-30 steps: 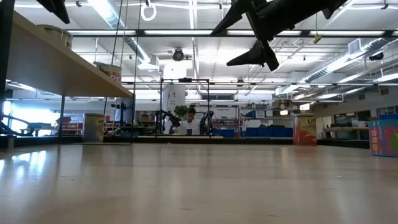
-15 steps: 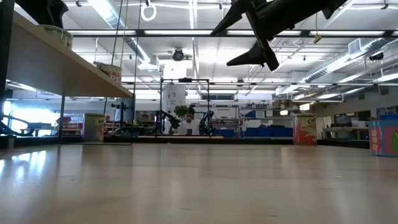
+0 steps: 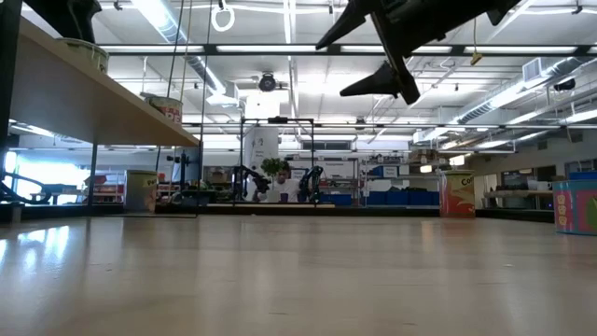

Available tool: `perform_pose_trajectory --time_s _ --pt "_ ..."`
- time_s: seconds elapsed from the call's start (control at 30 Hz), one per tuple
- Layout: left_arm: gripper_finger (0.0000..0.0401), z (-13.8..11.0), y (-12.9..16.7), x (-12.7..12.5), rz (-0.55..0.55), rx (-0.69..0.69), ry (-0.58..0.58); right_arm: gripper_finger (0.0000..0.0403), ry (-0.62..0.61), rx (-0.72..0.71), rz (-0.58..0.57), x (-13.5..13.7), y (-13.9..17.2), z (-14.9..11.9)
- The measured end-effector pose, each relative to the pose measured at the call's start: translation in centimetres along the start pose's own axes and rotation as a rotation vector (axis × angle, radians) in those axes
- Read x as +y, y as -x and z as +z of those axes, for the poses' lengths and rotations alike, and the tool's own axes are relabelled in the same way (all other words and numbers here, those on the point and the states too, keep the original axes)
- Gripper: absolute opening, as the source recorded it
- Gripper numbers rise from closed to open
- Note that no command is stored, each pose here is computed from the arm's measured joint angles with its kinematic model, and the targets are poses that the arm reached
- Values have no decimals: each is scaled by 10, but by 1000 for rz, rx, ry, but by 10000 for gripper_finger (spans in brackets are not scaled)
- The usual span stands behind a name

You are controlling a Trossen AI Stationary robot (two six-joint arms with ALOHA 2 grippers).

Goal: Pick and place cans onto a shelf
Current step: Put the bottom canned peaches on the shelf, then put the canned peaches on the shelf aligned with the other canned peaches

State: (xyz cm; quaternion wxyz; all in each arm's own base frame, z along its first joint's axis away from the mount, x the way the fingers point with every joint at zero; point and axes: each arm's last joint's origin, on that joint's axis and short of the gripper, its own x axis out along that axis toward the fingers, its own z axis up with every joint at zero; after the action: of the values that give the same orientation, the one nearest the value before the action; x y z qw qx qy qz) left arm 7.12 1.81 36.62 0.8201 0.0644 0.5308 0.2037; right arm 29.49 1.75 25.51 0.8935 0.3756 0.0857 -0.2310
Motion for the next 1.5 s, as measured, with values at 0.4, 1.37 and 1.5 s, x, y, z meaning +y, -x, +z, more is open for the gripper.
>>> perform_pose_trajectory --time_s 0.4,1.37,1.5 --pt "192 25 3 -1 -71 -245 70 366 -9 10 3 1 1 -3" --pt "149 41 -22 -13 -106 26 96 366 -12 31 18 1 0 -2" --pt "149 45 -12 -11 -197 -30 117 366 4 31 18 1 0 -2"
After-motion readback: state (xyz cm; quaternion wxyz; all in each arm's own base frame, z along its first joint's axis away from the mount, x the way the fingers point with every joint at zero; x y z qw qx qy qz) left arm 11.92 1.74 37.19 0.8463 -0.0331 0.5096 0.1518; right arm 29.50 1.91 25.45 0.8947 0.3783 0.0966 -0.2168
